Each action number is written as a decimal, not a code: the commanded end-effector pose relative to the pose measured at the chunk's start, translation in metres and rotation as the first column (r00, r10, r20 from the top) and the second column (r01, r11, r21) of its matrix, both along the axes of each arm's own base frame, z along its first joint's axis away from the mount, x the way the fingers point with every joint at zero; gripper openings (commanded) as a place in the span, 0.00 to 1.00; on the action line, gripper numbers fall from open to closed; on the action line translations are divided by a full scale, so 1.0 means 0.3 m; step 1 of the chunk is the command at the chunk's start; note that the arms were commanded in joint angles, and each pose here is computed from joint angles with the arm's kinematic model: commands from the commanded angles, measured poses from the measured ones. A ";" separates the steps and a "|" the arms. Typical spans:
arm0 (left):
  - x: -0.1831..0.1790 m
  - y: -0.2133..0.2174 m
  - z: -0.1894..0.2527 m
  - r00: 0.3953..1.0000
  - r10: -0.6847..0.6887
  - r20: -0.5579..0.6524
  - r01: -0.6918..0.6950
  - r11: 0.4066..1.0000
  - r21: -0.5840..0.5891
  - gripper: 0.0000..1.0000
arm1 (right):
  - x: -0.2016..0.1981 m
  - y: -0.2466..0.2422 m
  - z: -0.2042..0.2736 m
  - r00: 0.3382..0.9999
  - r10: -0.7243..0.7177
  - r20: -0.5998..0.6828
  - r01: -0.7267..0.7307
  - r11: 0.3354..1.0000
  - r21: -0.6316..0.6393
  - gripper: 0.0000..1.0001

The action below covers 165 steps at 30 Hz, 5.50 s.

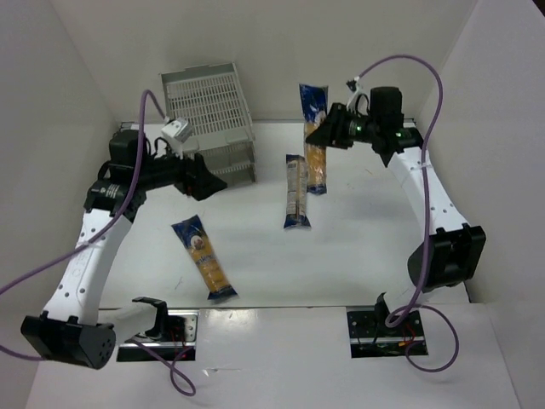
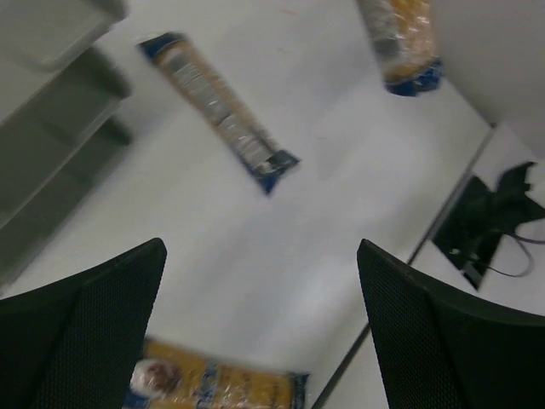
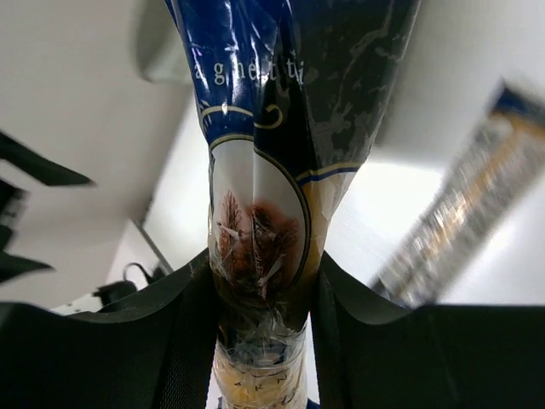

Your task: Place and organize the pasta boxes and bags onto the shelf

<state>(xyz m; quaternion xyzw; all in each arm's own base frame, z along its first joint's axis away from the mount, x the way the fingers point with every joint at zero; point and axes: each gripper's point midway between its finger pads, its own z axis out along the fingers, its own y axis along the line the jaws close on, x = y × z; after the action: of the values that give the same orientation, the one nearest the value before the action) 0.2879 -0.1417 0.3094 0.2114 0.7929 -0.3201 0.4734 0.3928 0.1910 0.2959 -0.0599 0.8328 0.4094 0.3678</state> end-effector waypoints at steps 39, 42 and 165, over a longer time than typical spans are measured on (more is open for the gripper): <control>0.274 -0.267 0.379 0.980 -0.188 0.072 0.200 0.878 -0.434 1.00 | -0.165 0.659 0.717 0.819 0.394 0.417 -0.533 0.791 0.301 0.00; 0.261 -0.266 0.332 0.982 -0.189 0.021 0.178 0.877 -0.447 0.88 | -0.170 0.675 0.729 0.815 0.397 0.422 -0.542 0.780 0.312 0.00; 0.059 0.560 0.040 0.662 0.749 0.013 -0.729 0.648 -0.219 1.00 | -0.608 0.156 -0.352 0.860 0.501 -0.099 -0.503 0.865 0.008 0.00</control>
<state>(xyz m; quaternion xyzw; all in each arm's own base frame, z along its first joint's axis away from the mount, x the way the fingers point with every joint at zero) 0.3095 0.0342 0.3076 -0.1667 0.7676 -0.1387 0.6032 0.2153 0.2258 0.1527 -0.2208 0.8576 0.4310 0.1733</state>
